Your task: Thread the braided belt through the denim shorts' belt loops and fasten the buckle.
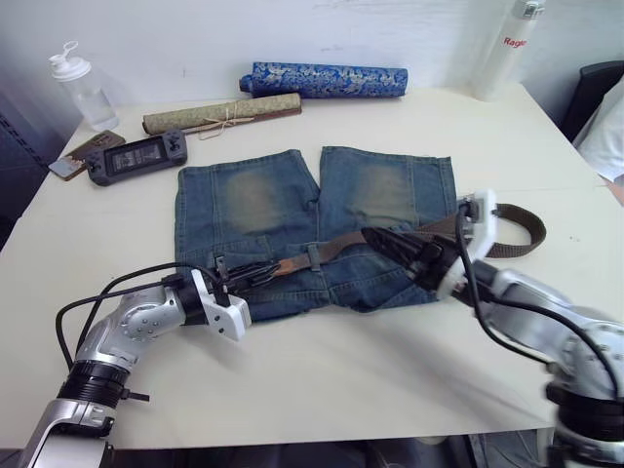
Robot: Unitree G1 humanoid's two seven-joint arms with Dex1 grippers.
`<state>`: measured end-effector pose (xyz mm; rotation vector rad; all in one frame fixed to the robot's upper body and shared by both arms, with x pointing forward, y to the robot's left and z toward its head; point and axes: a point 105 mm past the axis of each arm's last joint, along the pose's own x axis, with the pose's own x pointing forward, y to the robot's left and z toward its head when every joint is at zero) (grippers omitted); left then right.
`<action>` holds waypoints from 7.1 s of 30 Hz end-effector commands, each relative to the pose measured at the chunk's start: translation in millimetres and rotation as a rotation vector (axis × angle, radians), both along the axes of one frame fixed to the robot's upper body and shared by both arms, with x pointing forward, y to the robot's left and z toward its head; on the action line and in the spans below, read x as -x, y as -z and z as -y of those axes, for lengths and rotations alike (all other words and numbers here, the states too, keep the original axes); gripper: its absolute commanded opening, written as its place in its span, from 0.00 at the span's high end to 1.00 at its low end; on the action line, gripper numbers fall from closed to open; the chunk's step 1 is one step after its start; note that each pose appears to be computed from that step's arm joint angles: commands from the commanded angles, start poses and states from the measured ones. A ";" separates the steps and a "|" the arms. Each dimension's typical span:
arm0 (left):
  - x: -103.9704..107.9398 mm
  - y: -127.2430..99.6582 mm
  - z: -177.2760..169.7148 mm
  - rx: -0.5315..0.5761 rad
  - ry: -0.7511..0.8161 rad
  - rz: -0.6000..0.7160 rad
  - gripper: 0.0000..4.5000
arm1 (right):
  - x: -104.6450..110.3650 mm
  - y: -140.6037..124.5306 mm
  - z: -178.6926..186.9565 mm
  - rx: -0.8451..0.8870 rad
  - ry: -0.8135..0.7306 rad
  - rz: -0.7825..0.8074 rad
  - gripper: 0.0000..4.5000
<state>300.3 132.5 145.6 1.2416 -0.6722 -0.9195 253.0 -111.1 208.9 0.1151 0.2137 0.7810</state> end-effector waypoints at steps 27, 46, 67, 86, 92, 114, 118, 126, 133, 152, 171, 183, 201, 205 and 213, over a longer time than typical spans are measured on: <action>12.7 -40.5 19.3 -0.076 0.066 0.075 1.00 | -46.7 98.3 115.8 1.266 0.068 0.414 0.99; 10.7 -41.2 21.8 -0.074 0.059 0.083 1.00 | -63.4 59.2 155.0 1.212 0.233 0.454 0.99; 12.0 -47.1 25.7 -0.065 0.072 0.132 1.00 | 10.9 24.5 -11.5 -0.440 -0.250 -0.363 0.20; 14.9 -48.7 21.5 -0.072 0.060 0.154 1.00 | -40.0 21.4 -50.0 -1.048 0.237 -0.814 0.31; 13.7 -46.6 20.5 -0.082 0.055 0.153 1.00 | -37.5 22.6 -50.5 -1.036 0.234 -0.808 0.90; 54.4 -24.3 -44.5 0.503 -0.072 -0.894 0.36 | -51.5 11.5 -34.1 -0.790 0.196 -0.476 1.00; 50.3 -20.2 -43.3 0.555 -0.092 -0.899 0.36 | -55.7 16.1 -39.1 -0.741 0.202 -0.445 1.00; 48.6 -17.5 -41.8 0.563 -0.106 -0.896 0.36 | -64.9 23.2 -37.6 -0.719 0.229 -0.413 1.00; 45.0 -18.5 -41.7 0.567 -0.116 -0.883 0.36 | -68.5 33.2 -51.6 -0.674 0.210 -0.421 1.00; 42.4 12.3 -36.9 0.098 -0.115 -0.457 0.36 | -55.0 83.0 -115.4 -0.478 0.033 -0.651 1.00; 26.9 25.2 -29.0 0.013 -0.077 -0.086 0.36 | -56.9 80.2 -115.1 -0.529 0.039 -0.678 1.00; 34.0 18.2 -22.6 0.058 -0.048 -0.111 0.36 | -55.8 79.9 -116.3 -0.527 0.035 -0.680 1.00; 48.2 15.1 -14.5 0.175 -0.010 -0.248 0.36 | -54.9 80.6 -115.8 -0.526 0.038 -0.684 1.00; 52.7 14.7 -15.3 0.166 -0.005 -0.263 0.36 | -54.8 80.9 -115.9 -0.525 0.037 -0.684 1.00; 43.3 1.3 -37.7 0.274 -0.107 -0.282 0.36 | -55.7 80.8 -116.6 -0.526 0.031 -0.685 1.00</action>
